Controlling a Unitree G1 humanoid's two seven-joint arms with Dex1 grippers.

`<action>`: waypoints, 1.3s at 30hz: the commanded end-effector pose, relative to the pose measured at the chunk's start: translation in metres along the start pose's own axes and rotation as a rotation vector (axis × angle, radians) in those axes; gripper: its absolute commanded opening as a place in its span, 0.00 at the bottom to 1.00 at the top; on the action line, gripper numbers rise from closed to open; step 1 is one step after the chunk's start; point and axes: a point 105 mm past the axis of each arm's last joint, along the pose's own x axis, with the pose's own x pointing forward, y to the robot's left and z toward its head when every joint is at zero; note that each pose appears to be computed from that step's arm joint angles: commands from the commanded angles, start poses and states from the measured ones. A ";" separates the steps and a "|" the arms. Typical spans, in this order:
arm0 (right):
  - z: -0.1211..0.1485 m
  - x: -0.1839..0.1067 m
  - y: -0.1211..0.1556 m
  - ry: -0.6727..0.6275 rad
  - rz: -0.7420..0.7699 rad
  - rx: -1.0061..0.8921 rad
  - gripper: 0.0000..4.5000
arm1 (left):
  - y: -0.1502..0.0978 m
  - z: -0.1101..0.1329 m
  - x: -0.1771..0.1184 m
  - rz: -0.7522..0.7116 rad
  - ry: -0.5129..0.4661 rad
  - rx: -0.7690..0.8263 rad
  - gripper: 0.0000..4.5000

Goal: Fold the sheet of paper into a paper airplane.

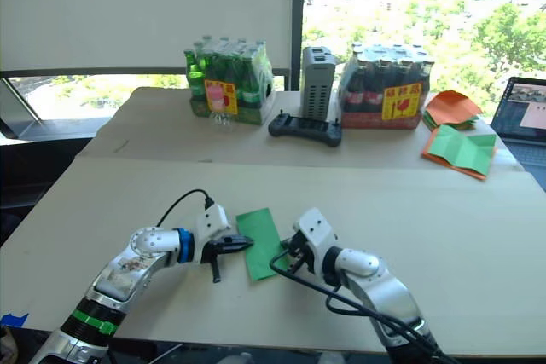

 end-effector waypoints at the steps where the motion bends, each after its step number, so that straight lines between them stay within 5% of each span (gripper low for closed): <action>1: -0.024 -0.008 0.012 0.108 0.051 0.042 0.01 | -0.001 -0.004 -0.001 -0.004 0.027 -0.002 0.00; 39: -0.015 -0.033 0.044 0.125 0.275 -0.141 0.01 | 0.001 -0.005 -0.004 -0.005 0.035 0.012 0.00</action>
